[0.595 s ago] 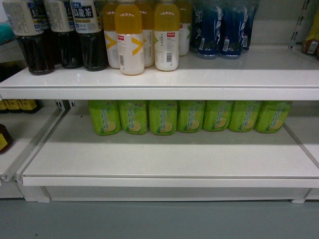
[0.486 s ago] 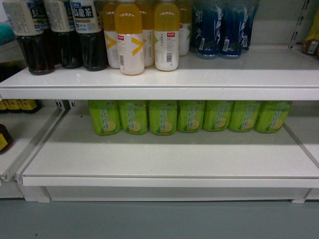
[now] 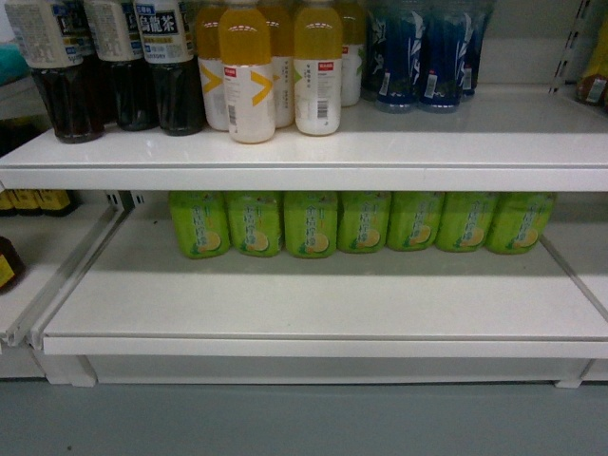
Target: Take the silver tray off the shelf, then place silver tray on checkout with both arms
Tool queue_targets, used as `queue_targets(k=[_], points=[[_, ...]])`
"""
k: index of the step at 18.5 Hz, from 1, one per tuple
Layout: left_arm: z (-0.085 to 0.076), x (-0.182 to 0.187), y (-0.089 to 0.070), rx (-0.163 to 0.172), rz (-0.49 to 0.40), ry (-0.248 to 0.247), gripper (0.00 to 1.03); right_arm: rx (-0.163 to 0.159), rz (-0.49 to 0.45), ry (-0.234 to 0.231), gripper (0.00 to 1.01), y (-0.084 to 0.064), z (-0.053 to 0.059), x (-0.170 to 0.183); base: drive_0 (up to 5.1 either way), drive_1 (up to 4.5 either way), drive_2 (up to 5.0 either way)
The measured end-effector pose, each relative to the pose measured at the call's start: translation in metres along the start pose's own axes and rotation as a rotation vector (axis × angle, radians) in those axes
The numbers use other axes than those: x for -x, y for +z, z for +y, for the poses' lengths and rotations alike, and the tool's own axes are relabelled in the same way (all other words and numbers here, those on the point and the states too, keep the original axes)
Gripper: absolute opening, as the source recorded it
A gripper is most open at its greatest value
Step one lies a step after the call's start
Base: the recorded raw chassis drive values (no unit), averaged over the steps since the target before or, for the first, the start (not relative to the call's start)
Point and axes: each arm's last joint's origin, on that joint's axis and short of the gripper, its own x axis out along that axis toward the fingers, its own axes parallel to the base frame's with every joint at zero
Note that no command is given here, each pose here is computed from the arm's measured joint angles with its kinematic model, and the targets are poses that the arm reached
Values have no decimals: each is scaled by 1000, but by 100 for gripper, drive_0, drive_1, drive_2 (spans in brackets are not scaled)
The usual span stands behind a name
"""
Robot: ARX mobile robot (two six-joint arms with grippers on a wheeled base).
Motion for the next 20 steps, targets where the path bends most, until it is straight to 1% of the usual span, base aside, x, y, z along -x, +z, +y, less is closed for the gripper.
queue_targets(k=[20], points=[[0,0,0,0,0,-1,98,3,-1,-1,98,0,0,0,0,0,0]])
